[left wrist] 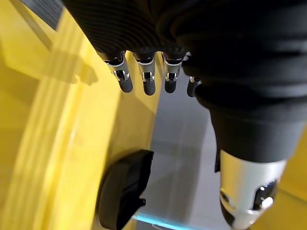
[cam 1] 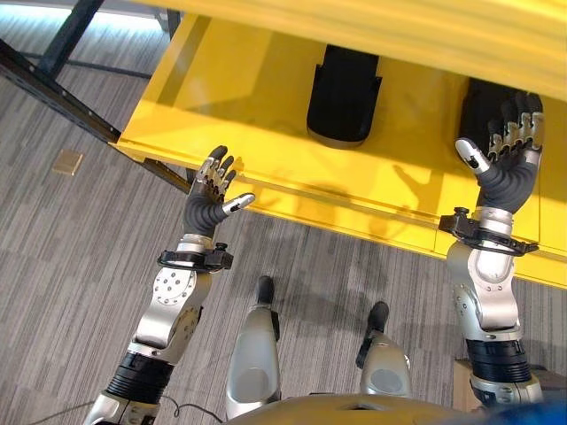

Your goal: Move parts from the plastic box to the shelf.

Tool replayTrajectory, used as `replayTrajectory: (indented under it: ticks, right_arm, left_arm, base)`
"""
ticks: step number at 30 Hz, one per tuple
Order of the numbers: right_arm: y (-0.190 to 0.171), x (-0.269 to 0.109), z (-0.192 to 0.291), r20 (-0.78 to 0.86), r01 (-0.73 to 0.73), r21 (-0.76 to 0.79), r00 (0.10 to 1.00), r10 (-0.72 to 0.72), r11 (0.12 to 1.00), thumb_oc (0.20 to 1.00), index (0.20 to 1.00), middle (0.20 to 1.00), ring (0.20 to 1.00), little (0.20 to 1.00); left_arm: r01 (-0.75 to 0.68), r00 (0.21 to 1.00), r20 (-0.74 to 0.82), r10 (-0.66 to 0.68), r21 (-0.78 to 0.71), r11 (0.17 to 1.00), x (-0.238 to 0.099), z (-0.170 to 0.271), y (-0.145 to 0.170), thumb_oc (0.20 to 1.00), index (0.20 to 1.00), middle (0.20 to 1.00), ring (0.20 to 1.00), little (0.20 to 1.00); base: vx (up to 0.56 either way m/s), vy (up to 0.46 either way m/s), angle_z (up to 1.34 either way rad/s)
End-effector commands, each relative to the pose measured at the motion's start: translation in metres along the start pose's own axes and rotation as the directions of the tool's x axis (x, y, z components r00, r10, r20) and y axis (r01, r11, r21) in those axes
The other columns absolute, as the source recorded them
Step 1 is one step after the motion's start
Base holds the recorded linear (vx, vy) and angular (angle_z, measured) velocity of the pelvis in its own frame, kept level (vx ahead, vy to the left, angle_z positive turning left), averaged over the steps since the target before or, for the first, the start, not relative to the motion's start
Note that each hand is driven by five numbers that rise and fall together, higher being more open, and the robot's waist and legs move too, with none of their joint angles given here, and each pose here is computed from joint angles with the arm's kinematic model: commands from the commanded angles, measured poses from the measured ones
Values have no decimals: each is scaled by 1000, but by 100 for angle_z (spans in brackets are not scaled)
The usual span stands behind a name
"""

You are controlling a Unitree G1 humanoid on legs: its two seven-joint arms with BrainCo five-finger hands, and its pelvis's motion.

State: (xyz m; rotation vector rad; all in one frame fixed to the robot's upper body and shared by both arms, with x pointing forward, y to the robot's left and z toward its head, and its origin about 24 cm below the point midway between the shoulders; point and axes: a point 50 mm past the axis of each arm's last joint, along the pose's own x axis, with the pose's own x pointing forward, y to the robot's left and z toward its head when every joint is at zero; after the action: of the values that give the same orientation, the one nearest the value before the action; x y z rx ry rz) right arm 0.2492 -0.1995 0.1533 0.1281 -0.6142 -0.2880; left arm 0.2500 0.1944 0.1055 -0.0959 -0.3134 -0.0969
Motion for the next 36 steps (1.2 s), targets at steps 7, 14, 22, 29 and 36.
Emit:
replayTrajectory:
  ticks: [7,14,22,29,36]
  right_arm:
    - [-23,-26,-15,-143,-88,-77,987,76,993,1000,1000,1000,1000,1000]
    - [-31,-44,-28,-240,-61,-40,970,50,997,1000,1000,1000,1000,1000]
    - [-29,-40,-29,-234,-67,-31,970,58,997,1000,1000,1000,1000,1000]
    - [-34,-30,-21,-182,-76,-91,982,59,993,1000,1000,1000,1000,1000]
    - [-44,-30,-16,-157,-45,-155,987,20,987,1000,1000,1000,1000,1000]
  left_arm:
    - [-5,1000,20,7,-59,998,-10,-4,3,1000,1000,1000,1000,1000]
    - [-14,1000,-29,12,-83,996,-13,-16,1,1000,1000,1000,1000,1000]
    - [-8,997,-83,-6,-168,986,-16,-29,-8,1000,1000,1000,1000,1000]
    - [13,996,-85,-32,-215,977,-11,-31,-18,1000,1000,1000,1000,1000]
    - [36,993,-97,-61,-244,969,-5,-37,-32,1000,1000,1000,1000,1000]
  base:
    - [56,-6,-10]
    - [30,-26,-14]
    - [17,-89,-23]
    - [-22,-192,-32]
    - [9,-168,11]
